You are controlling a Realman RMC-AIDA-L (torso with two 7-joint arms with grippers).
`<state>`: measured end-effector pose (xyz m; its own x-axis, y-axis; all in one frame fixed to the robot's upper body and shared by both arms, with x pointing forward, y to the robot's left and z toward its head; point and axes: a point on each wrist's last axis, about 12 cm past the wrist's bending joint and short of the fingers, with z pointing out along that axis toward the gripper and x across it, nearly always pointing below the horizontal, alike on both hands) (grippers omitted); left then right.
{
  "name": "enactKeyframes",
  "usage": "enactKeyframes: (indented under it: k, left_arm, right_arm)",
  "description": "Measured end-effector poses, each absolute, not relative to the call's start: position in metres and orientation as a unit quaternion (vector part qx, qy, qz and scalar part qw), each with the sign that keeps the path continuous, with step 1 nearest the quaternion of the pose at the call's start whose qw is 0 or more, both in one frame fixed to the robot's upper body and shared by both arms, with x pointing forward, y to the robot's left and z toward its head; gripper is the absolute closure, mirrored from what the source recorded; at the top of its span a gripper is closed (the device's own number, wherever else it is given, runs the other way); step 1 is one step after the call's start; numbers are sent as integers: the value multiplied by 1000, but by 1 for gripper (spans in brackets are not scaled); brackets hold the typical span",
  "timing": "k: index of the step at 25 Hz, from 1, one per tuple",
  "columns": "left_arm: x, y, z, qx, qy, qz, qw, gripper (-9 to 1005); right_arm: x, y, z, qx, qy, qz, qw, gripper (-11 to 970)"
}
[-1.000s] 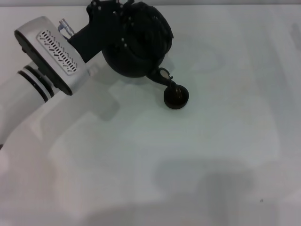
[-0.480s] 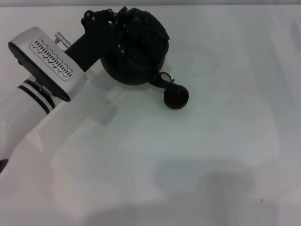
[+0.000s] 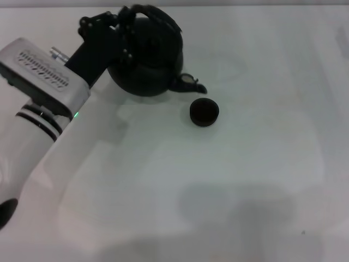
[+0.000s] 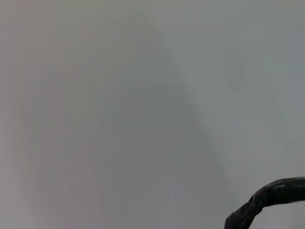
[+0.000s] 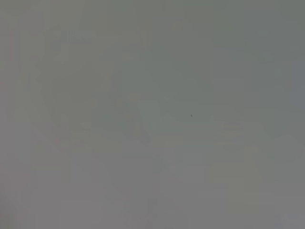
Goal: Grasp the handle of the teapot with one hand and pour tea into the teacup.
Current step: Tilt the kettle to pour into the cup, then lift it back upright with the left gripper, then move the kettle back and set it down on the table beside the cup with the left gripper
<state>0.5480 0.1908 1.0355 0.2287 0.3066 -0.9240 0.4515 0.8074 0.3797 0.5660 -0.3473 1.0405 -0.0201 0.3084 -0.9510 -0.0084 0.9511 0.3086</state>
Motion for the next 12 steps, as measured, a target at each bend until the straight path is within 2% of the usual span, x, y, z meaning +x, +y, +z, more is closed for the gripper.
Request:
enactKeyframes:
  k: [4,5,12]
  left_arm:
    - [536,195,1034,241,631,-56,736,879]
    - [530,197,1032,201,640,-58,739,878]
    - [511,197,1022,110,672,-92,727,875]
  right_arm:
    - [567,-348,1042,104,704,113,693,130]
    - [568,-350,1042,102,707,110,691,130]
    - [572,-352,1044,90,712,102,689,130]
